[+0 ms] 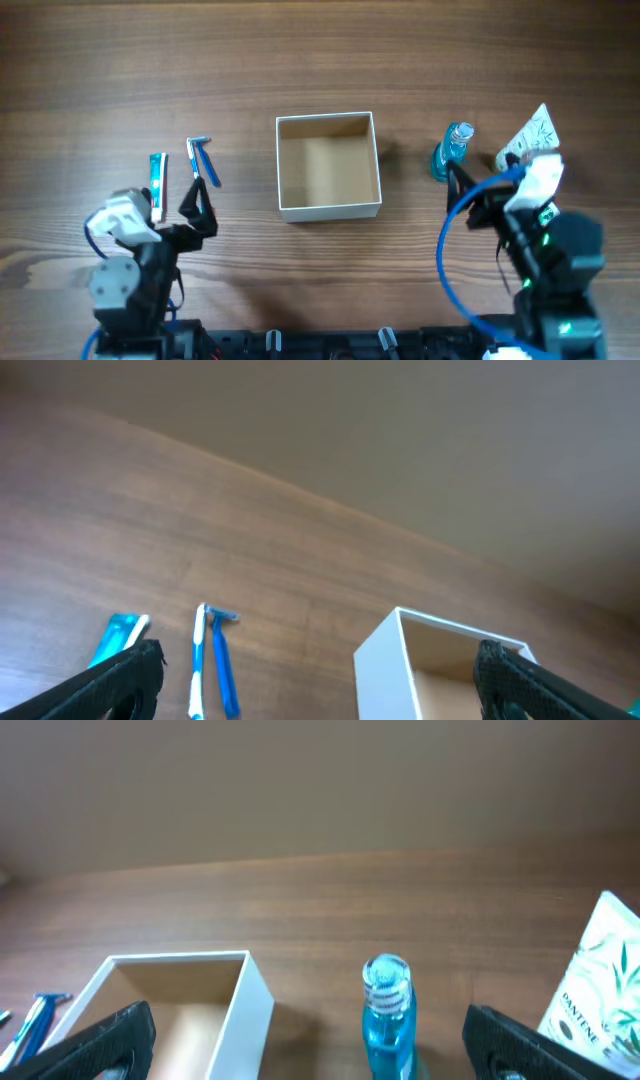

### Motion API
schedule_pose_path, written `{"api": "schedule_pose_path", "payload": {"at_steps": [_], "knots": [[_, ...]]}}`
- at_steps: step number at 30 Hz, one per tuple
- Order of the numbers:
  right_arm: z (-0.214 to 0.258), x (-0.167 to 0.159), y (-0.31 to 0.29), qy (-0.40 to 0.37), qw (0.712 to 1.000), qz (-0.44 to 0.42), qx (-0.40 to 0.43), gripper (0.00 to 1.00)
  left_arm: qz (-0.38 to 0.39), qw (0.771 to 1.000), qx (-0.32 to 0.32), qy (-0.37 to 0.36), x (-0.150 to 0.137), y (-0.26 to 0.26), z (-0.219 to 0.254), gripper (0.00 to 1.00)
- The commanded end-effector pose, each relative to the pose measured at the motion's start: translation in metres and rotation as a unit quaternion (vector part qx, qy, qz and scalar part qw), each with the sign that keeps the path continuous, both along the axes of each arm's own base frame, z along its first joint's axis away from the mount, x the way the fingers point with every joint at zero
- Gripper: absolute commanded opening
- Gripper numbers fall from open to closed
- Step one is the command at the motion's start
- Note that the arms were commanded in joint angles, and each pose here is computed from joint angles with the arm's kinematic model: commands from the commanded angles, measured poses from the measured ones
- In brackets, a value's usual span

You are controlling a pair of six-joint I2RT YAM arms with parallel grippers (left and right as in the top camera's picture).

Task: Pack container
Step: 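Lower the right gripper and grasp the blue Listerine bottle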

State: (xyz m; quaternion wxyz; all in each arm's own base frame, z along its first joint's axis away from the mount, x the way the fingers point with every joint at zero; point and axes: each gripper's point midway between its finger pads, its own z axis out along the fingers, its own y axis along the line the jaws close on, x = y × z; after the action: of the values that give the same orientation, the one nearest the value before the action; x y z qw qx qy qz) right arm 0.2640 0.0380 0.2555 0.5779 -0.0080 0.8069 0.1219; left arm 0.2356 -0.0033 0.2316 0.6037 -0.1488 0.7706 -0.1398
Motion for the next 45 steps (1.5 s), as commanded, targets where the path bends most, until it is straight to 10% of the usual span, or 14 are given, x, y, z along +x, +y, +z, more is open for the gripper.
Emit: {"api": "schedule_pose_path", "payload": {"at_steps": [1, 13, 45], "knots": [[0.013, 0.02, 0.005, 0.08, 0.997, 0.01, 0.006, 1.0, 0.021, 0.998, -0.006, 0.062, 0.009, 0.008, 0.02, 1.0], [-0.031, 0.058, 0.005, 0.323, 0.944, 0.041, -0.046, 1.0, 0.01, 0.939, -0.019, 0.344, 0.021, 0.004, 0.002, 1.0], [-0.148, 0.099, -0.017, 0.454, 0.888, -0.042, -0.051, 0.76, 0.01, 0.915, -0.022, 0.403, 0.034, 0.004, -0.028, 1.0]]}}
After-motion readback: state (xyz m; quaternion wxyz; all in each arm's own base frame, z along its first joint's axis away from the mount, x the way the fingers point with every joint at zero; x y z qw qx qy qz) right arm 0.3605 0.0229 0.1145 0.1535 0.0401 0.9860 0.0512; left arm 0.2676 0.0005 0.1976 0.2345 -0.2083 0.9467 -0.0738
